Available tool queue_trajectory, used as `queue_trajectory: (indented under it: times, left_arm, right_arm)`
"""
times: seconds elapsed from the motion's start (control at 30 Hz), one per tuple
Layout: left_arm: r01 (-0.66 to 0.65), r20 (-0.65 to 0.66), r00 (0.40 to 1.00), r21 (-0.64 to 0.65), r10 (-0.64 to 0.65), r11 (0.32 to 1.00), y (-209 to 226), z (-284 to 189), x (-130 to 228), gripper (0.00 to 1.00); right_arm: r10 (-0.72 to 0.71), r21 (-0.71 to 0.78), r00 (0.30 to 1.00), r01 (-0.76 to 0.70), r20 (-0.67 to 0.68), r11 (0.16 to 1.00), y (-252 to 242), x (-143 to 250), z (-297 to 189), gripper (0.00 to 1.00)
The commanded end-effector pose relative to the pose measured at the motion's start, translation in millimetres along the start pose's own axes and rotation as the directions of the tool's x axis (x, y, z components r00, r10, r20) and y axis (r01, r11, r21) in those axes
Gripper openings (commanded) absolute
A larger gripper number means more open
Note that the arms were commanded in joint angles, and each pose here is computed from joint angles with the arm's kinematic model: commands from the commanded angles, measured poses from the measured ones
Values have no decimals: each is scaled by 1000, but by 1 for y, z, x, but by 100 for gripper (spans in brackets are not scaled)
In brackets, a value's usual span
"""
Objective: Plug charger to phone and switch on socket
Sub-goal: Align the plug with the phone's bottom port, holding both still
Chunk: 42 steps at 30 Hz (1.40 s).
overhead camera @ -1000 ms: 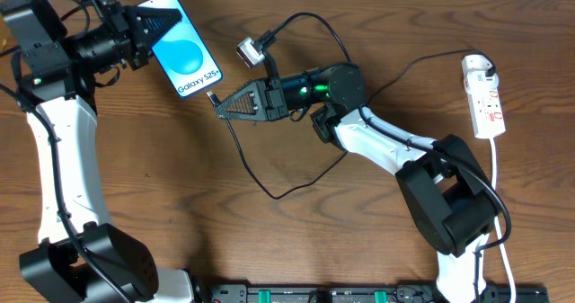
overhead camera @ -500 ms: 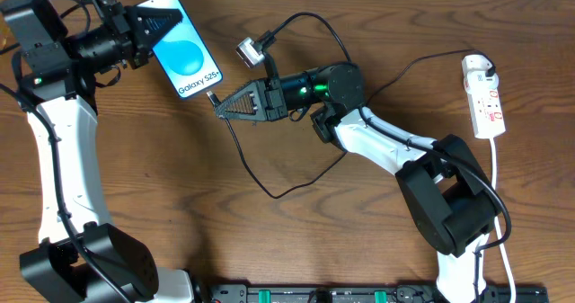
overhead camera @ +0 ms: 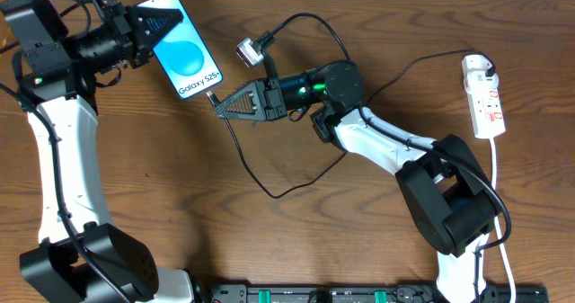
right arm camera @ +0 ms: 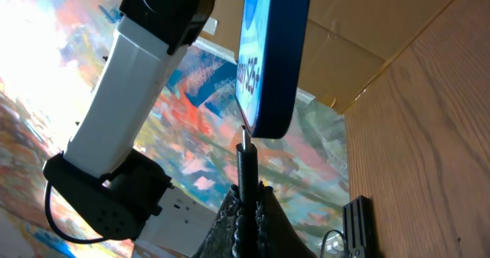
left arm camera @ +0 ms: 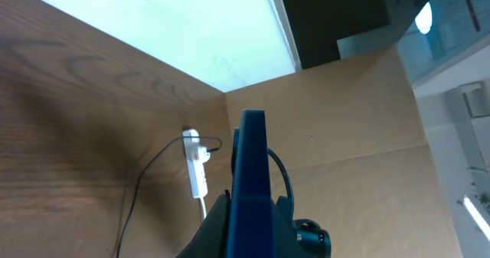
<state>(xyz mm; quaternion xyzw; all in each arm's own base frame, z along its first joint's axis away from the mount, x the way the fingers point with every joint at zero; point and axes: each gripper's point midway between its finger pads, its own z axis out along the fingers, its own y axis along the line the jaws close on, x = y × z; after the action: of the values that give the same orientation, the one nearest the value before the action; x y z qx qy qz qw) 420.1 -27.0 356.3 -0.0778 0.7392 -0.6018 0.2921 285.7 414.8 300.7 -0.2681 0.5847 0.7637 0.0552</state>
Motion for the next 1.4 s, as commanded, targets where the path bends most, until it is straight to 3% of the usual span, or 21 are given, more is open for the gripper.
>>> queue_trajectory:
  times: [0.0,1.37]
  left_arm:
    - [-40,-21,999,28,40,999,-12,0,5,8]
    - [-23,-37,999,17,23,1000,-11,10,11,7]
  right_arm:
    - [-27,-4,1000,27,7,1000,2,-1,2,1]
    - [-16,-1,1000,16,23,1000,0,-4,2,1]
